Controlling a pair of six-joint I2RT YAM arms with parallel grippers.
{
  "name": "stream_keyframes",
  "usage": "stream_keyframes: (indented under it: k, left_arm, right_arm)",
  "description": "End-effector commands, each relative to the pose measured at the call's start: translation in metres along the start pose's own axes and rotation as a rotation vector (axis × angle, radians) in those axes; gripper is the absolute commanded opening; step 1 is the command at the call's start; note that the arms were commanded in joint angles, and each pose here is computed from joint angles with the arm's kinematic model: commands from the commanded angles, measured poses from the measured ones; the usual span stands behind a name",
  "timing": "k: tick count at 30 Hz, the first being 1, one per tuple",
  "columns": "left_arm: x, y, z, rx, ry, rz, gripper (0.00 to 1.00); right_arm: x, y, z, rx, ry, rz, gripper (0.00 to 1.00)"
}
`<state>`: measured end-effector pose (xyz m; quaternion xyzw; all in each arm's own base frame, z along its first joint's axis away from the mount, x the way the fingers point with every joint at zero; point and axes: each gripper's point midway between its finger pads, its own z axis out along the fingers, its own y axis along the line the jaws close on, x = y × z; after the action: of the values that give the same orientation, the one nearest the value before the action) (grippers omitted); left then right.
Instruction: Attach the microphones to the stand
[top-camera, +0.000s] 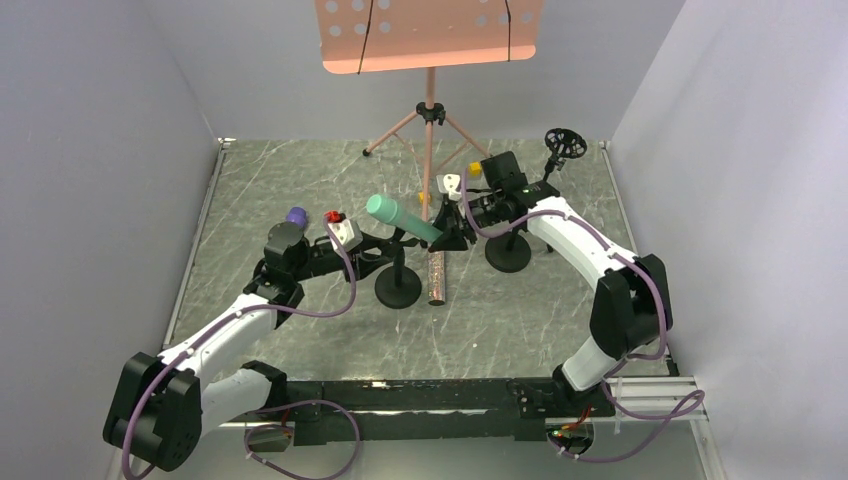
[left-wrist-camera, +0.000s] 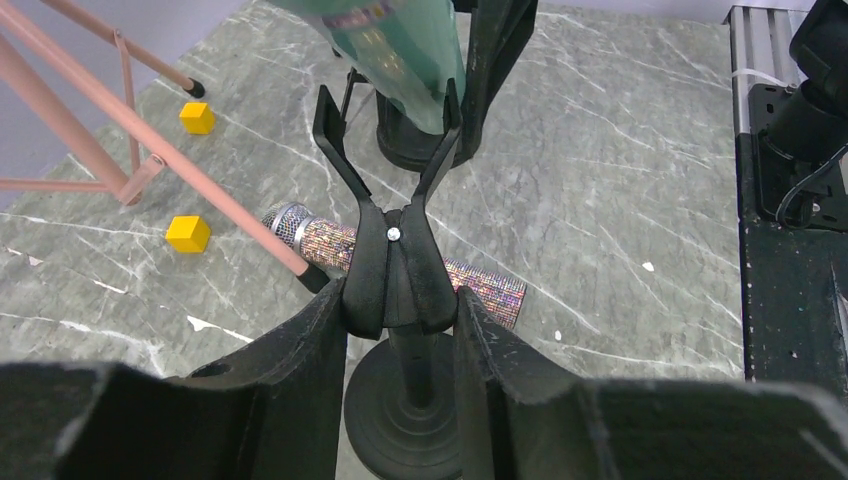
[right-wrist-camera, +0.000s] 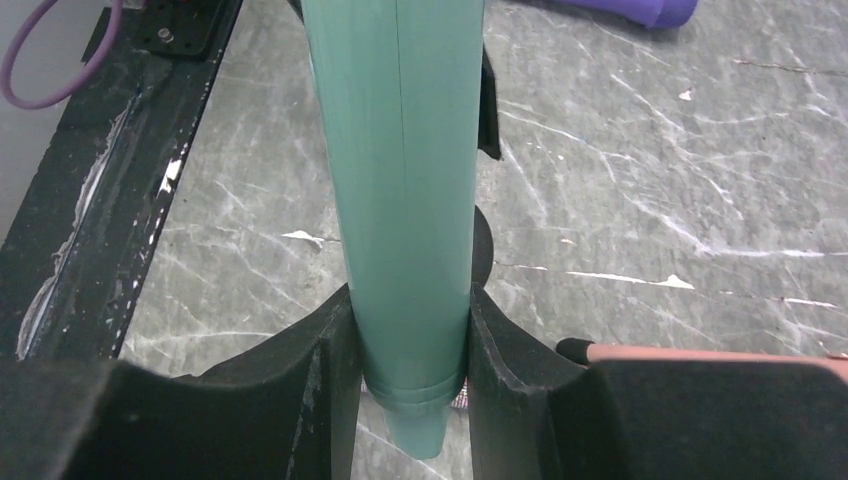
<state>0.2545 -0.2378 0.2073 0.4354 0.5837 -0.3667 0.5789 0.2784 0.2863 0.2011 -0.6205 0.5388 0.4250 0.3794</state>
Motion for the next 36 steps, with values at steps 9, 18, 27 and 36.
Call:
stream_keyframes:
  k: [9, 18, 27, 36]
  left_arm:
    - [-0.013, -0.003, 0.002, 0.055, -0.028, 0.046, 0.29]
    - [-0.014, -0.004, 0.002, 0.076, -0.029, 0.032, 0.28]
    - [-0.015, -0.002, 0.002, 0.069, -0.024, 0.010, 0.65]
    - [-0.020, -0.001, -0.007, 0.011, -0.044, 0.060, 0.99]
  right_arm:
    - [0.017, 0.000, 0.027, -0.090, 0.077, -0.102, 0.03]
    - [0.023, 0.013, 0.045, -0.149, 0.080, -0.102, 0.03]
    - [0.023, 0.012, 0.046, -0.140, 0.079, -0.059, 0.09]
    - [0.016, 0.007, 0.040, -0.082, 0.055, -0.020, 0.49]
